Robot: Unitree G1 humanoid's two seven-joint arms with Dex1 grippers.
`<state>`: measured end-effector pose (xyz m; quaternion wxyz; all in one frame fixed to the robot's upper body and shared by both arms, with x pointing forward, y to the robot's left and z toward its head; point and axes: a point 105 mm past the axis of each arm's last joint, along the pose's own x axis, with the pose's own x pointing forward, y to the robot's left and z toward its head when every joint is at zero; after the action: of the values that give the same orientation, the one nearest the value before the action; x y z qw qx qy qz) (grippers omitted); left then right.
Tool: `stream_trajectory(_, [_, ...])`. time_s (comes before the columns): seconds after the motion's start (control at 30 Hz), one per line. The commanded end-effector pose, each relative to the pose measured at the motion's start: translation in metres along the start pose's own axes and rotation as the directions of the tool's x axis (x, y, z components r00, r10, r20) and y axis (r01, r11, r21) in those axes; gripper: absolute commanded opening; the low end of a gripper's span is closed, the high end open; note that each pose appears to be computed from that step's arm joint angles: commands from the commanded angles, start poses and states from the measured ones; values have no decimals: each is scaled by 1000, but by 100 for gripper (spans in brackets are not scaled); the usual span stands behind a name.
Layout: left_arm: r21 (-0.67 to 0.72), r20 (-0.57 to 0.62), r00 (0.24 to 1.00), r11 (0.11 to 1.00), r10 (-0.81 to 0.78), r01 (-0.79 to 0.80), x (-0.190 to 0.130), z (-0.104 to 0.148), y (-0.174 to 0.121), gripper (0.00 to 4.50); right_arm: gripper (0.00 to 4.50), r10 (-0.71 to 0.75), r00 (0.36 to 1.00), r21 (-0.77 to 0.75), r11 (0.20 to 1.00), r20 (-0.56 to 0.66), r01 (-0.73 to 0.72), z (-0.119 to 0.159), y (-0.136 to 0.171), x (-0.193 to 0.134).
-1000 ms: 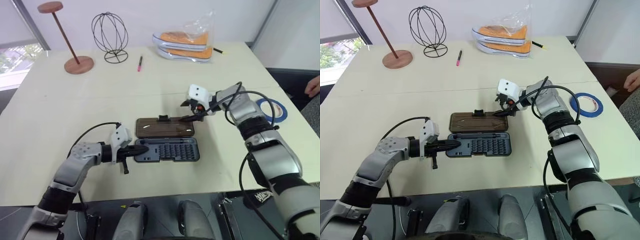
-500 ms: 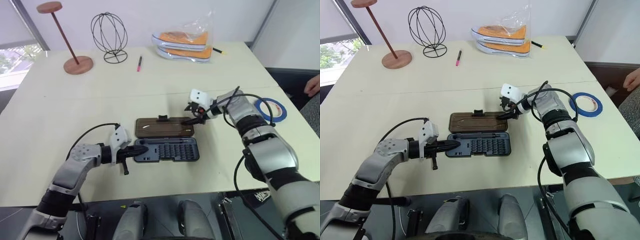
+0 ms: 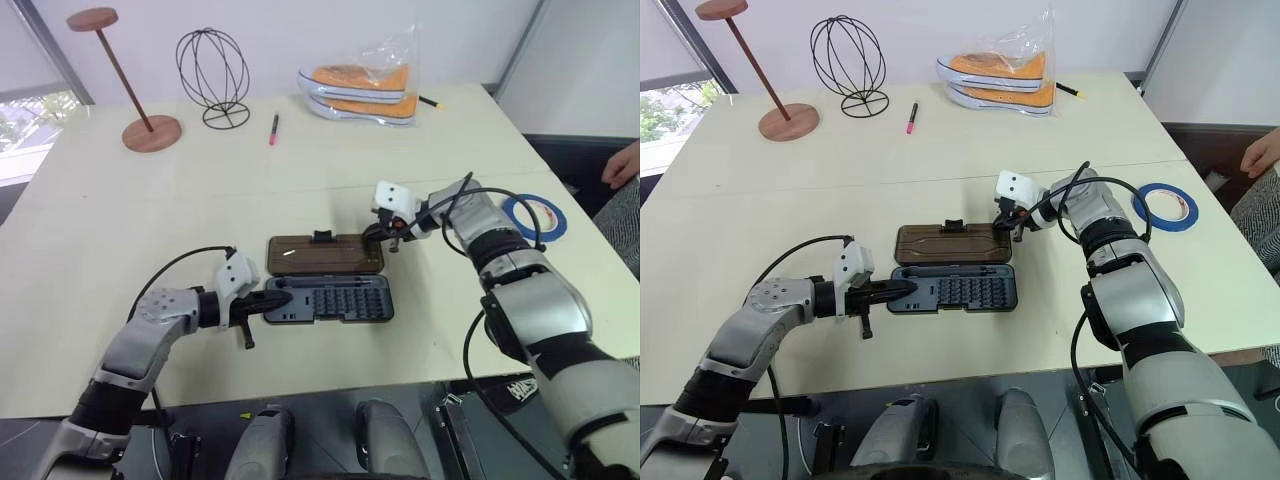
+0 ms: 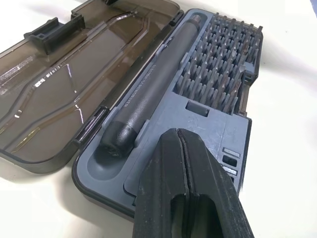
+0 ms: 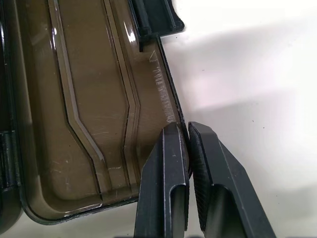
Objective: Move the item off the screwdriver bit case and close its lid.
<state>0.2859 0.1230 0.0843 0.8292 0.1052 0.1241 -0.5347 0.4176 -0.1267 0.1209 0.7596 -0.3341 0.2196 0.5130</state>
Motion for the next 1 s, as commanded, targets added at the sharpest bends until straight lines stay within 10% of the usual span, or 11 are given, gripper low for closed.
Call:
stream_trajectory(0.03, [-30,-65,998,1000,6,-8,-1,-16,0,0,5,-46,998,-64,997,-39,44,-8,-3,-2])
stream_trajectory(0.33, [-24,-62,998,1000,-5,3,2,-14,0,0,5,-297,952,-415,858,79,302,24,-28,-23])
stream_trajectory(1.0, [-4,-66,998,1000,-23,23,6,-9,11,0,5,-354,914,-449,796,198,405,53,41,-69])
